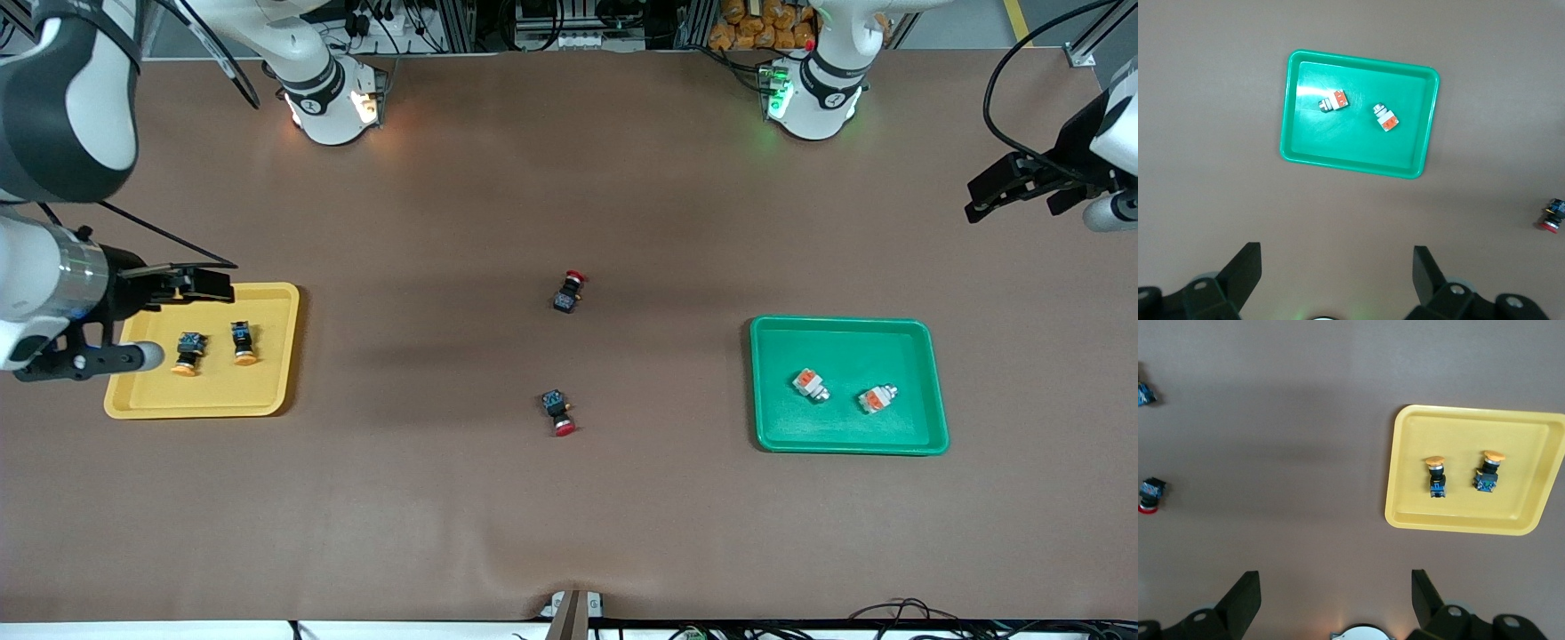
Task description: Place green and yellow buttons in trays
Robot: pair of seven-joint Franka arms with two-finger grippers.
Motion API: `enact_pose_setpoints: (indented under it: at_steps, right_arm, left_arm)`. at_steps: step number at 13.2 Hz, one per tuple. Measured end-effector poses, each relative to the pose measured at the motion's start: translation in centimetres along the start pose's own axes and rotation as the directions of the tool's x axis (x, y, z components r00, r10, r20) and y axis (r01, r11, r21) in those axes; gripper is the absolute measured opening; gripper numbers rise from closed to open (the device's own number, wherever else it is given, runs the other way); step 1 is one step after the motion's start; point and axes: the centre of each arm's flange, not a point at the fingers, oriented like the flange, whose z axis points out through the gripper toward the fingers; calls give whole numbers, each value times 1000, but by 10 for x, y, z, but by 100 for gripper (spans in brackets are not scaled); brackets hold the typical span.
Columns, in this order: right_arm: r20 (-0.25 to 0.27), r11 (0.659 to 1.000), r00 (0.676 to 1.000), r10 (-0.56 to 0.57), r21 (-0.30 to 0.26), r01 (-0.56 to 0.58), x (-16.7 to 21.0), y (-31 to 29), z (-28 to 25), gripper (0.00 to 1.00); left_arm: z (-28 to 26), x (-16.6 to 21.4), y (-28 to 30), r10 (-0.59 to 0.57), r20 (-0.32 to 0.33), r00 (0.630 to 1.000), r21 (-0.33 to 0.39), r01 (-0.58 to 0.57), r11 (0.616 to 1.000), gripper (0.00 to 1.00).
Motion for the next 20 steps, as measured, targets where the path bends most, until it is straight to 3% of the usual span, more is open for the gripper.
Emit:
enact_pose_setpoints:
  at_steps: [3, 6, 9, 10, 16, 20]
  right_arm:
    - [-7, 995, 998, 66, 72, -66, -10, 46, -10, 100]
    - [-40, 986, 990, 139, 102, -134, -40, 62, -31, 100]
    - [-119, 988, 983, 138, 78, -130, -74, 47, -39, 100]
    - [-125, 990, 983, 134, 65, -127, -86, 42, -38, 100]
    - [-80, 981, 978, 192, 39, -190, -108, 36, -21, 100]
    - [-100, 974, 969, 225, 39, -222, -118, 47, -27, 100]
  left_arm:
    - [-3, -10, 0, 2, -3, 1000, 2, -2, 1000, 100]
    - [-4, -15, 1, 4, -3, 1000, 4, -4, 1000, 100]
    - [-1, -16, 1, 5, 1, 1000, 5, -5, 1000, 100]
    - [0, -15, 1, 5, 0, 1000, 5, -5, 1000, 100]
    - [1, -14, 1, 5, -6, 1000, 3, -5, 1000, 100]
    - [-4, -13, 0, 1, -23, 1000, 0, -1, 1000, 100]
